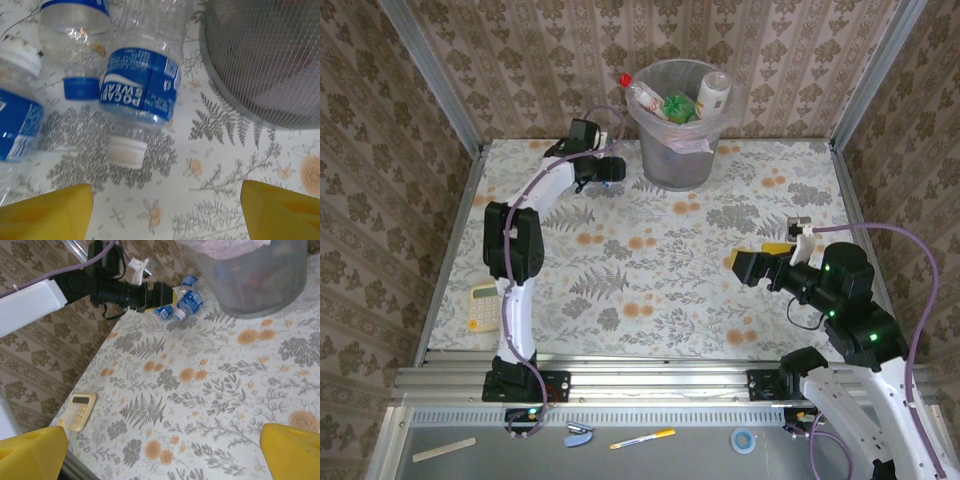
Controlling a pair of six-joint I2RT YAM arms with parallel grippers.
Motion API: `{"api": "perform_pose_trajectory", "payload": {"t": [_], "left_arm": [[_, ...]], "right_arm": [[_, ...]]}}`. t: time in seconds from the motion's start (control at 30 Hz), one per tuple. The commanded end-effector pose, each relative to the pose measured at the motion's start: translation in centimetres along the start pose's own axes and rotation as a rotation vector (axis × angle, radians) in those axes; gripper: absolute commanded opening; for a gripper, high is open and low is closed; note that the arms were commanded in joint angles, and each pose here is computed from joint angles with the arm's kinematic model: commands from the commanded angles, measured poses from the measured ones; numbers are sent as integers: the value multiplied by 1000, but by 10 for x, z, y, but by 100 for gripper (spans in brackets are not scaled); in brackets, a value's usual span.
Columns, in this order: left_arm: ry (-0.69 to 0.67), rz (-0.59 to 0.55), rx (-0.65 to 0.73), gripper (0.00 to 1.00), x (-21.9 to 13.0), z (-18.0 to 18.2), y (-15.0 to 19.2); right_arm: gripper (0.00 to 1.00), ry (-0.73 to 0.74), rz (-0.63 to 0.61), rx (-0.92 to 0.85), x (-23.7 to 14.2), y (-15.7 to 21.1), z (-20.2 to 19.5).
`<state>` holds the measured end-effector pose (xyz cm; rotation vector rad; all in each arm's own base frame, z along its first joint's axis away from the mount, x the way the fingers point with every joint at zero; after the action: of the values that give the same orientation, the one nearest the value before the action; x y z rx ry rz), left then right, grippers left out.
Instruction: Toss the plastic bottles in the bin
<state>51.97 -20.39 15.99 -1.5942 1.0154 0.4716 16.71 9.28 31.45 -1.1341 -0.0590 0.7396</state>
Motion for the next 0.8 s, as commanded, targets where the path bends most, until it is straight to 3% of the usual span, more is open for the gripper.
{"api": "perform_pose_trajectory", "payload": {"t": [0.0, 0.4, 0.77], "left_arm": [[43, -93, -4, 78, -3, -6, -33], [-40, -42, -5, 76, 52, 8, -45], [-68, 9, 17, 76, 77, 5, -27]], "right_arm": [[100, -21, 53, 50, -5, 18, 1], [100, -1, 67, 76, -12, 36, -5], [100, 15, 74, 64, -12, 44, -10]]}}
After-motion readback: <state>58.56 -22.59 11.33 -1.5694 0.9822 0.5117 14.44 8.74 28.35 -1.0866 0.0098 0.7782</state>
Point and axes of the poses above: each hand's point on the last joint's axis, 136 mm out from that joint toward the fingers, its own x axis out along the fingers, its own z axis along the line the jaws close on, y = z × x, the point moved 4 cm from there along -x, back along the fingers, and after that the axes turned 5 degrees about -x, right-handed, at the moved point
